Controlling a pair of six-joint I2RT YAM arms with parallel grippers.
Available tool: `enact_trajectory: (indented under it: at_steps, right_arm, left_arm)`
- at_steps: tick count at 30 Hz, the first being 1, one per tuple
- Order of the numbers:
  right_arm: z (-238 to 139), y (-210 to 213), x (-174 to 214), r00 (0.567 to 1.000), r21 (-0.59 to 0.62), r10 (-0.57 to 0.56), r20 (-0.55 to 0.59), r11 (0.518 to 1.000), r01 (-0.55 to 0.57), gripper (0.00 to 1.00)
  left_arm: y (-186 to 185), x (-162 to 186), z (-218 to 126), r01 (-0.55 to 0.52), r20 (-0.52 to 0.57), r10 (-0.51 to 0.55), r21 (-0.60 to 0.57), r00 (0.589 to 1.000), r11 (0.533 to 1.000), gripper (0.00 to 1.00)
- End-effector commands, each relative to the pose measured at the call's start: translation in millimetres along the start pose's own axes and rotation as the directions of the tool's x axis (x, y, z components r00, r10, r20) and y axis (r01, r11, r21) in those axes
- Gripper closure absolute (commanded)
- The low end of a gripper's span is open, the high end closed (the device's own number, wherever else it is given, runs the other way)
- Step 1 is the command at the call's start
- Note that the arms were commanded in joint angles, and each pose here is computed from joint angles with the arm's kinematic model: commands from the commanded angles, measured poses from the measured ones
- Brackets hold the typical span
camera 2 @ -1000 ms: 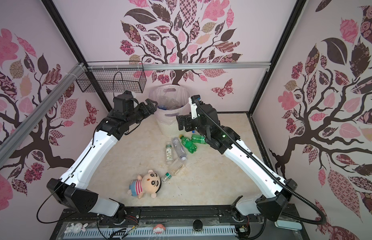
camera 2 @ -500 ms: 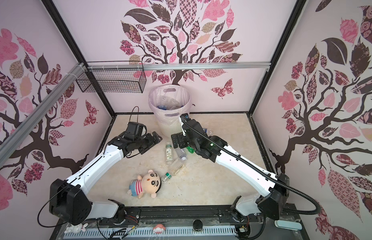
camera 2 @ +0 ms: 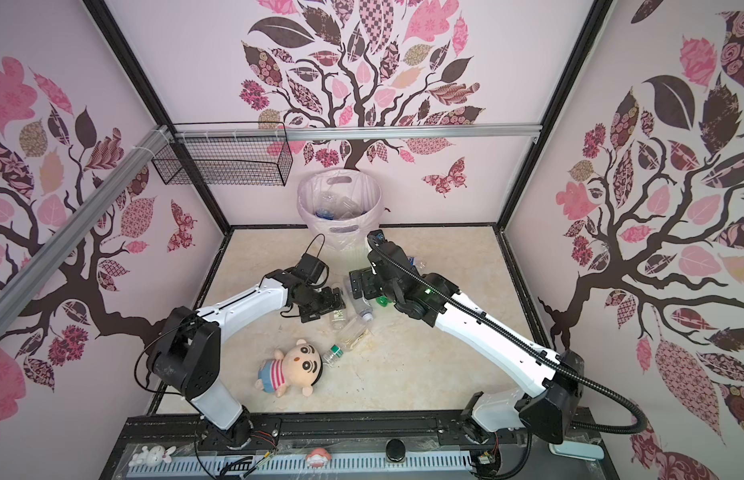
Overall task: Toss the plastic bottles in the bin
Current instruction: 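Lower the left gripper beside the bin while the right moves toward the green bottles, then close the left gripper around the clear green-labelled tea bottle's body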
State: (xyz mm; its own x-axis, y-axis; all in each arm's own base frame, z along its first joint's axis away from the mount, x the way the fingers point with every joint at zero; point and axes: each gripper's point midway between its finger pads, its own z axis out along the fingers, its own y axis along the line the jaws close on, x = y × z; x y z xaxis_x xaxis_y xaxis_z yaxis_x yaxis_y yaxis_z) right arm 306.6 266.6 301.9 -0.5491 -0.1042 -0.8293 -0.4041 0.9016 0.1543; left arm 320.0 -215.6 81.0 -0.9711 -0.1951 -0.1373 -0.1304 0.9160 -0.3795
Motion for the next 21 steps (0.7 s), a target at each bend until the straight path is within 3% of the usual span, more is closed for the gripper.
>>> enact_trajectory:
  at_steps: [1,15,21]
  right_arm:
    - [-18,-12,-4,1.000,0.032,0.004,0.030,0.999,-0.005,0.00]
    - [-14,-11,-3,0.999,0.033,-0.022,0.027,0.999,0.021,0.00]
    - [-12,-11,-1,0.999,0.034,-0.026,0.021,0.999,0.025,0.00]
  left_arm:
    - [-4,-5,3,-0.044,-0.009,0.043,-0.019,0.999,0.999,0.11]
    - [-2,-8,29,-0.074,-0.040,0.071,-0.081,0.997,0.994,0.20]
    - [4,-5,35,-0.079,-0.050,0.074,-0.101,0.996,0.992,0.36]
